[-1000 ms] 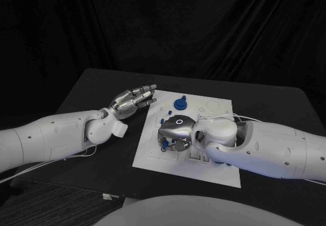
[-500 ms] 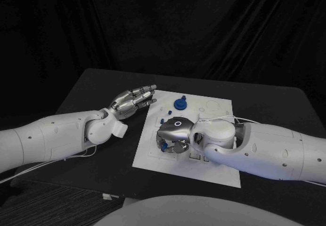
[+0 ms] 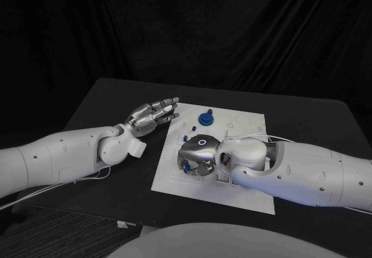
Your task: Assemble the parts on the task board
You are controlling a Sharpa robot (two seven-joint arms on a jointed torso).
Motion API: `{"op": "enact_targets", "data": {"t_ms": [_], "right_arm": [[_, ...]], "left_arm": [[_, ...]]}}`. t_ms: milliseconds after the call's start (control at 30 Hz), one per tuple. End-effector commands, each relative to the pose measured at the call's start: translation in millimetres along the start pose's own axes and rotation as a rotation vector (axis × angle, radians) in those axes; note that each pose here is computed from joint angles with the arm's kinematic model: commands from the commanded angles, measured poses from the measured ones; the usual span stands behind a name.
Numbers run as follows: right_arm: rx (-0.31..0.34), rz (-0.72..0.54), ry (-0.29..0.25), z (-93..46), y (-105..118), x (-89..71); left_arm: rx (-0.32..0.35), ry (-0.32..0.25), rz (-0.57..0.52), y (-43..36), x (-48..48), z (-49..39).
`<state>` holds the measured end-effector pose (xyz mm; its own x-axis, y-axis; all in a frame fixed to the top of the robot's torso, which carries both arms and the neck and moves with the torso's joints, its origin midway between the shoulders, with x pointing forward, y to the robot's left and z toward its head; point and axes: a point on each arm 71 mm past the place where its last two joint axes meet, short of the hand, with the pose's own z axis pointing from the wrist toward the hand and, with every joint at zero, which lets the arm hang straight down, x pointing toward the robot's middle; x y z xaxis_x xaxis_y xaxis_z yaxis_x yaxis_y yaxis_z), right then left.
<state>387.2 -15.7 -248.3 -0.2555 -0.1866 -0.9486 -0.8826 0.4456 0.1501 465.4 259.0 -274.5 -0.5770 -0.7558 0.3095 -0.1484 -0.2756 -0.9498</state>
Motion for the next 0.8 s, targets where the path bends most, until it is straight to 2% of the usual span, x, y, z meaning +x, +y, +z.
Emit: {"op": "enact_targets", "data": {"t_ms": [33,567,800], "right_arm": [[0.003,-0.001,0.008,0.5,1.7,2.8],[0.036,0.004,0.051,-1.8,-0.7,8.6],[0.056,0.007,0.027,-5.7,-4.4,8.4]], "left_arm": [[0.013,0.012,-0.016,0.2,1.7,0.5],[0.005,0.009,-0.019,3.3,0.9,-1.1],[0.002,0.010,-0.020,4.3,0.9,-1.1]]}}
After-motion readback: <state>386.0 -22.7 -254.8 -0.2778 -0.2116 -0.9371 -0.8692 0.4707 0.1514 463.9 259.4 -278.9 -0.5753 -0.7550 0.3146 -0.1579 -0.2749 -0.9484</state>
